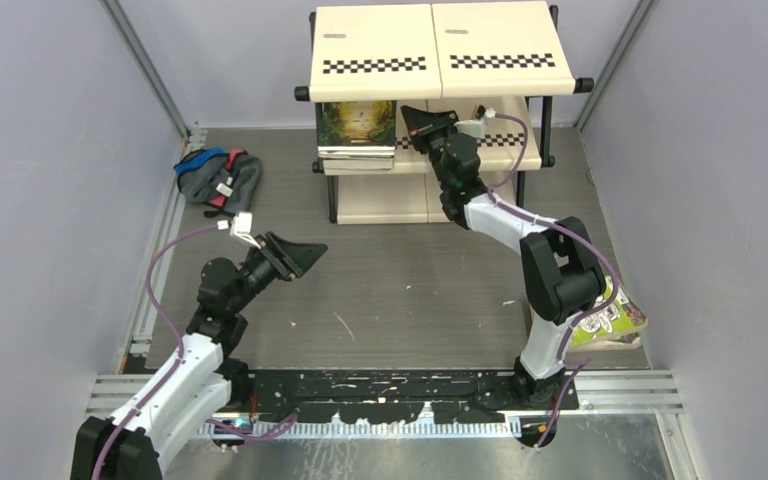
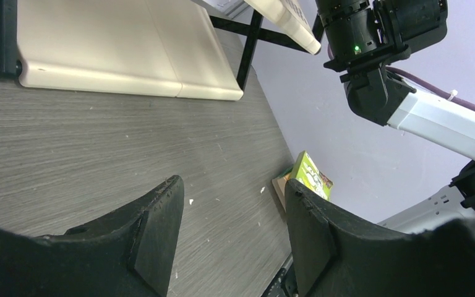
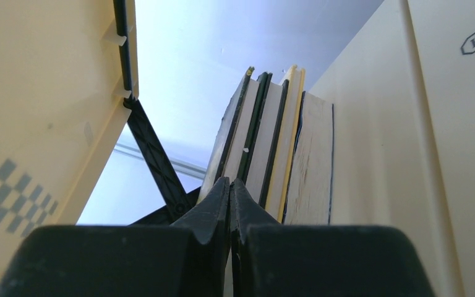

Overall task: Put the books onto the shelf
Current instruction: Adjust the book on the shelf.

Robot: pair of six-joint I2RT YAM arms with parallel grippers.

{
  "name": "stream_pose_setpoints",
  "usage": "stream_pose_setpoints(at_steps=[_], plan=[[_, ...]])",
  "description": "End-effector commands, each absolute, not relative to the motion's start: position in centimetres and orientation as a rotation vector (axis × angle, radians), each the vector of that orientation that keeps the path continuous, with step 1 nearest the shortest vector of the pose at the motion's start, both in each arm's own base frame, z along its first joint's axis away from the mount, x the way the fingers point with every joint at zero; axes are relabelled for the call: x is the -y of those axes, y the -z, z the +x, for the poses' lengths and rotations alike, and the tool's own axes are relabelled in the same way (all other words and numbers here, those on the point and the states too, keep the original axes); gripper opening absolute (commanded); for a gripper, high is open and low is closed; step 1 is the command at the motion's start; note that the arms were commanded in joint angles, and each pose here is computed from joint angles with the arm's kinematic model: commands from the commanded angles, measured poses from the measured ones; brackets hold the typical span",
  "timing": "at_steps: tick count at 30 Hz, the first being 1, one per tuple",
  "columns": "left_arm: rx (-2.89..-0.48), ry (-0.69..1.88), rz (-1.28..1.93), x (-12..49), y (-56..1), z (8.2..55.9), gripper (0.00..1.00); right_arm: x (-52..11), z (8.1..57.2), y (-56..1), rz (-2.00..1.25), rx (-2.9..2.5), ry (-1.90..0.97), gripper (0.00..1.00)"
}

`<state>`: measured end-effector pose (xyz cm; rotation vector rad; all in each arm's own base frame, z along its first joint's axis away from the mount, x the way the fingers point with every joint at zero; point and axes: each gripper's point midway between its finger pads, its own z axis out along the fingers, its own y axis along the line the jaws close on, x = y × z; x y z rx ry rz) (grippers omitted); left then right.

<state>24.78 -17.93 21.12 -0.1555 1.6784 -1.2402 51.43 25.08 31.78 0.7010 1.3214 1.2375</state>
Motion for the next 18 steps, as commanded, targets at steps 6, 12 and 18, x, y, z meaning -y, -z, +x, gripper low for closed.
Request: stream_pose_setpoints(at_steps=[6,12,18], plan=[[-1.639,1.265,-0.138,18.0,-22.3,24.5,0.61,-23.7,50.7,-36.1,0.694,-1.222,-1.231,0.08],[-1.641,1.263,-0.142,17.9,-22.1,24.6,0.61,-23.8,51.2,-35.4,0.724,-1.261,-1.192,0.08],[-1.643,1.261,-0.144,17.9,-21.9,24.7,0.61,-25.4,52.0,-35.1,0.696,-1.316,-1.2,0.08]])
